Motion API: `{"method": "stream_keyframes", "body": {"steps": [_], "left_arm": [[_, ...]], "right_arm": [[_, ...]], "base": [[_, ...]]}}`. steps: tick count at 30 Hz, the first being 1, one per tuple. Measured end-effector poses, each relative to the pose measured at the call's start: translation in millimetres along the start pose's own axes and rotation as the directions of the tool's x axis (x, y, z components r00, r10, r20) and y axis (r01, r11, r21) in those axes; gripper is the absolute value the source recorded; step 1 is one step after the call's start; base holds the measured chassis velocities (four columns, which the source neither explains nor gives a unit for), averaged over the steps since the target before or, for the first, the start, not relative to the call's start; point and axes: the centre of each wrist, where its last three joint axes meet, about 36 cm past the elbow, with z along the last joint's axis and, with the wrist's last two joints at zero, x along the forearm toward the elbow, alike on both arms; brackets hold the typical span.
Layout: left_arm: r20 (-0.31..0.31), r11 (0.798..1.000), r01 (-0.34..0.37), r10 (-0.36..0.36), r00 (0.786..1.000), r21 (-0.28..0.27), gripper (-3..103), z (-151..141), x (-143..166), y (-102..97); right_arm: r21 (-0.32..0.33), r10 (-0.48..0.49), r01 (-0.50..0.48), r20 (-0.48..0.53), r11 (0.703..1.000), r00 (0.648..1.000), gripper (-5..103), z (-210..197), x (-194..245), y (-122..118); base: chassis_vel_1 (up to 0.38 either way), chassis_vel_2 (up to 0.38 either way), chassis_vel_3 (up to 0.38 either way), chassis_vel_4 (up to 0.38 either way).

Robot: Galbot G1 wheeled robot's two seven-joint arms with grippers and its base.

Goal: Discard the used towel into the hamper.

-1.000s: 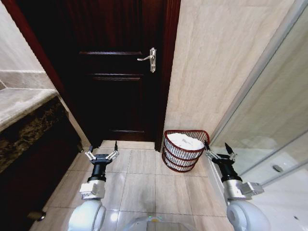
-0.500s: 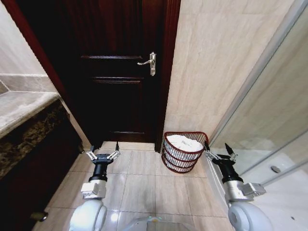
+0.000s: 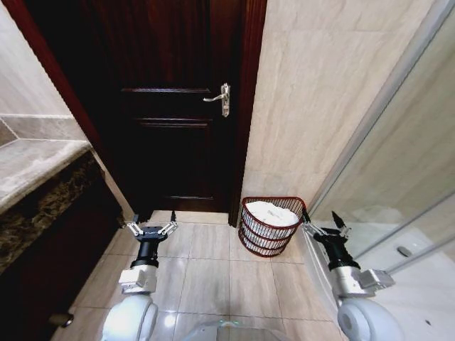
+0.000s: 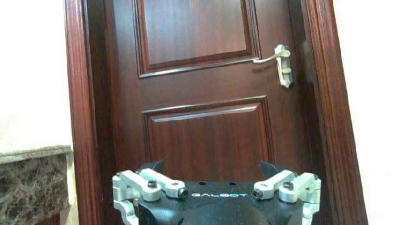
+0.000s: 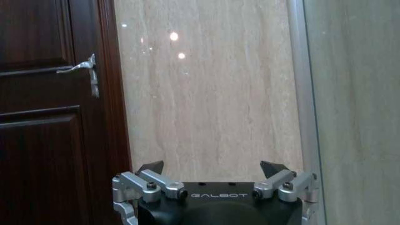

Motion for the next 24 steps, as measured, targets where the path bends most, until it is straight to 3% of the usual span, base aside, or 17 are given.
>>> {"method": "stream_keyframes", "body": {"steps": [24], "left_arm": [[-0.008, 1.0, 0.019, -0.019, 1.0, -0.007, 100, -1.1, 1.9, -1.8]], "right_arm": [[0.003, -0.01, 0.01, -0.016, 1.0, 1.0, 100, -0.4, -0.3, -2.3]], "base": [[0.0, 0.0, 0.0, 0.0]]}}
